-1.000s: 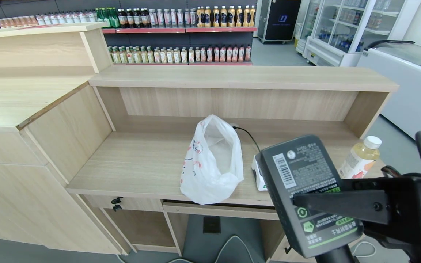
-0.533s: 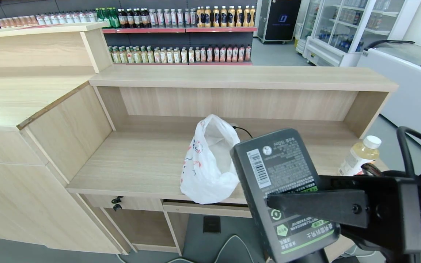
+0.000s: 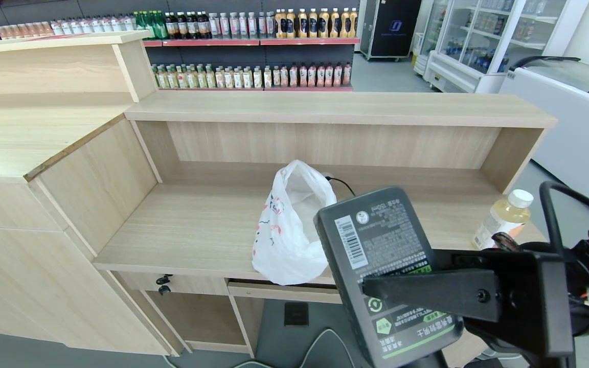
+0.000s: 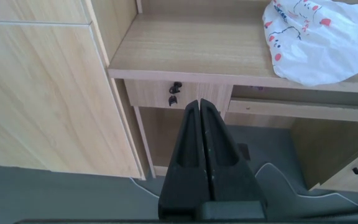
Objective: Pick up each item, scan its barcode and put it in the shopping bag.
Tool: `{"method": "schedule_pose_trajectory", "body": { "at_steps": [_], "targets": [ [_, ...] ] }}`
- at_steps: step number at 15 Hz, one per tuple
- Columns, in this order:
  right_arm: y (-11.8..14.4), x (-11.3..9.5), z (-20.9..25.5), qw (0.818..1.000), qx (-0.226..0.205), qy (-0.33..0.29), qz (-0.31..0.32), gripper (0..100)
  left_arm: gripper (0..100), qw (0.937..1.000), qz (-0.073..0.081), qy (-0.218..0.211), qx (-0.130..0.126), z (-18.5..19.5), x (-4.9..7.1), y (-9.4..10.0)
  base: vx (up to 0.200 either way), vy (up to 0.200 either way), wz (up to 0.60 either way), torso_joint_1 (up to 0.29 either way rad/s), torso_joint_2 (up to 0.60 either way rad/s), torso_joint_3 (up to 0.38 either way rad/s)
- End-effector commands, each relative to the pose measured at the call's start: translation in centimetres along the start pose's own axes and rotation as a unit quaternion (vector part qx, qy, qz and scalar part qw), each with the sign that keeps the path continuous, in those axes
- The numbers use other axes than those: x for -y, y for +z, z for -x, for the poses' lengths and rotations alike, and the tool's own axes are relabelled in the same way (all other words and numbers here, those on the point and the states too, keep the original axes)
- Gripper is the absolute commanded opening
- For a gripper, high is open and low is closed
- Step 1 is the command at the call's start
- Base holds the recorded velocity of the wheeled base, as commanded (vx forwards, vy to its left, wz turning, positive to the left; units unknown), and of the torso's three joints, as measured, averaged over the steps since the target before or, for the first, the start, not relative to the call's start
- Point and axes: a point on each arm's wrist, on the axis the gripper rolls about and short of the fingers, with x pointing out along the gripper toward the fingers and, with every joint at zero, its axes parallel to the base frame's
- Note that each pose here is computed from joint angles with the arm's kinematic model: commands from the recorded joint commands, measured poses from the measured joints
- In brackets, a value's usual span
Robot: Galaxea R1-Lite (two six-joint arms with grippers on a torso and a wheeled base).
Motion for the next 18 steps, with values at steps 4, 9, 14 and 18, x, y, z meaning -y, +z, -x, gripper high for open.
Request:
{"method": "schedule_pose_trajectory", "body": {
  "at_steps": [4, 9, 14, 18],
  "targets": [
    [0.0, 0.3, 0.2, 1.000, -0.001, -0.001, 0.002, 0, 0, 1.0000, 0.000, 0.000, 0.000, 0.0, 0.0, 0.0, 0.000, 0.000, 0.00, 0.000, 0.00, 0.000],
    [-3.2, 4.2, 10.0, 0.918, -0.352, 0.133, -0.125, 0, 0, 1.0000, 0.000, 0.000, 0.000, 0.0, 0.0, 0.0, 0.000, 0.000, 0.00, 0.000, 0.00, 0.000],
    [-2.7, 5.2, 16.9, 0.736, -0.590, 0.095, -0.318, 0, 0, 1.0000, 0.000, 0.000, 0.000, 0.0, 0.0, 0.0, 0.000, 0.000, 0.00, 0.000, 0.00, 0.000],
    [-2.8, 4.5, 18.1, 0.648, -0.632, 0.012, -0.426, 0, 0, 1.0000, 0.000, 0.000, 0.000, 0.0, 0.0, 0.0, 0.000, 0.000, 0.00, 0.000, 0.00, 0.000]
  ]
}}
